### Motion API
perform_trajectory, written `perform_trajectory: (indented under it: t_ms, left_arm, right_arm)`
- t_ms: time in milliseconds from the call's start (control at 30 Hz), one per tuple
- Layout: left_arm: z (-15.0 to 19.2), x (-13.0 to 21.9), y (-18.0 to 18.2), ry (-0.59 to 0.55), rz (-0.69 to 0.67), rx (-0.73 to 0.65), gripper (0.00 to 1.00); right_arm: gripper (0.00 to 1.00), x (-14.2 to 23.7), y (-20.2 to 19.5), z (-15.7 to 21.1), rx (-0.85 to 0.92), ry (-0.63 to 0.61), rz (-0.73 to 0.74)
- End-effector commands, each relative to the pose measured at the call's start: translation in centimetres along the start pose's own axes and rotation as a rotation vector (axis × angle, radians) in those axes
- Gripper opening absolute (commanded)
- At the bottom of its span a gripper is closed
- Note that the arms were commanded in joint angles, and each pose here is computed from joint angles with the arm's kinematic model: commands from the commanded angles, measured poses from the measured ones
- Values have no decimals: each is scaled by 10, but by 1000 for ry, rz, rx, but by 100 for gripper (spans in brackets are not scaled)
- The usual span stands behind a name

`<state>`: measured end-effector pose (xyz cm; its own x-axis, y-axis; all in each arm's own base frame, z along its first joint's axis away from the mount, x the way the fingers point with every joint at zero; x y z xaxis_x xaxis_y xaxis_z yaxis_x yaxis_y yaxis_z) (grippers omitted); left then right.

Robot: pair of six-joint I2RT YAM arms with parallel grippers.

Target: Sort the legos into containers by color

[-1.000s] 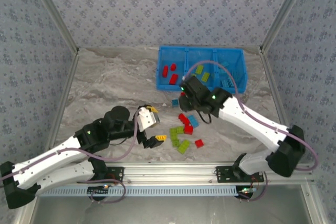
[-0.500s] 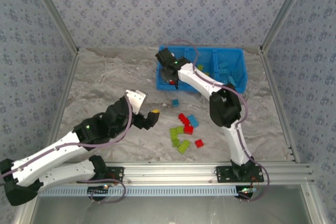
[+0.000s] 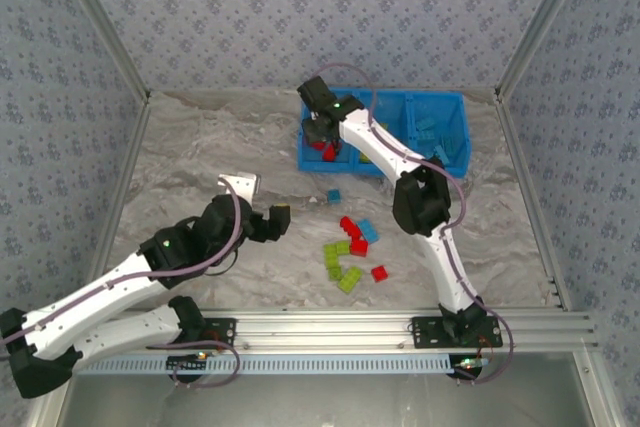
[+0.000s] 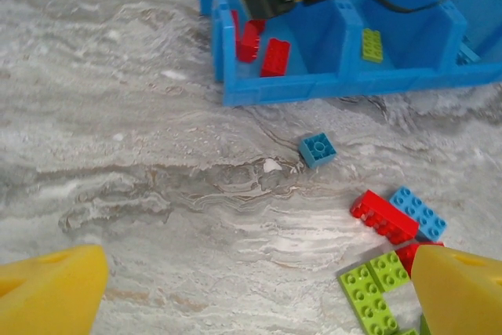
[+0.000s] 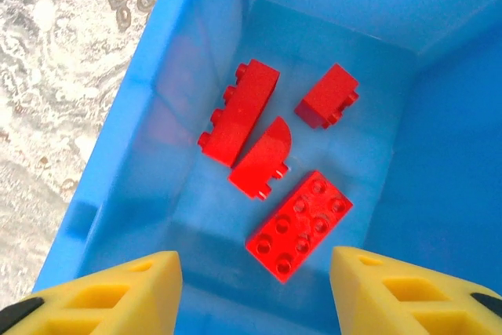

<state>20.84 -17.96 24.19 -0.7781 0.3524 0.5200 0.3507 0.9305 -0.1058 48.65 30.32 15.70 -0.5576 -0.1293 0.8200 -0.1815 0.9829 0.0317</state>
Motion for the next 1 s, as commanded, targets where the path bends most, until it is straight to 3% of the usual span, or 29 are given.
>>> perform_trajectory:
  t_ms: [0, 200, 400, 533, 667, 967]
  left_arm:
    - [3, -6, 10, 31, -74, 196, 98]
    - [12, -32, -1, 129, -115, 357, 95]
    - [20, -76, -34, 235, -91, 402, 95]
    - [21, -113, -62, 294, -62, 397, 95]
    - [26, -152, -84, 354, -54, 385, 95]
    - [56, -227, -92, 497, -96, 440, 88]
  right_arm:
    - [59, 76, -8, -8, 24, -35, -35]
    - [72, 173, -27, 35, 82, -79, -81]
    - [88, 245, -59, 120, 55, -50, -118]
    - [100, 266, -78, 178, -31, 8, -151]
    - [100, 274, -92, 218, -103, 59, -167]
    - [100, 281, -116, 248, -164, 72, -130]
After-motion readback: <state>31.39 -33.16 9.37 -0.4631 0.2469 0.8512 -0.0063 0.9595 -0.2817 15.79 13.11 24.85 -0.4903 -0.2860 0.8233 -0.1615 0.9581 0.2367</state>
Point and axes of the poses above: each hand's point on the last joint's axis, 136 mm out from that joint toward the fingers, its own x axis back along the fingers, its own y axis along the line the jaws close on, z = x × y, the point moved 1 cm from there along x, back along the fingers, and after that the axes turned 8 degrees about -x, right-handed, at the moved point
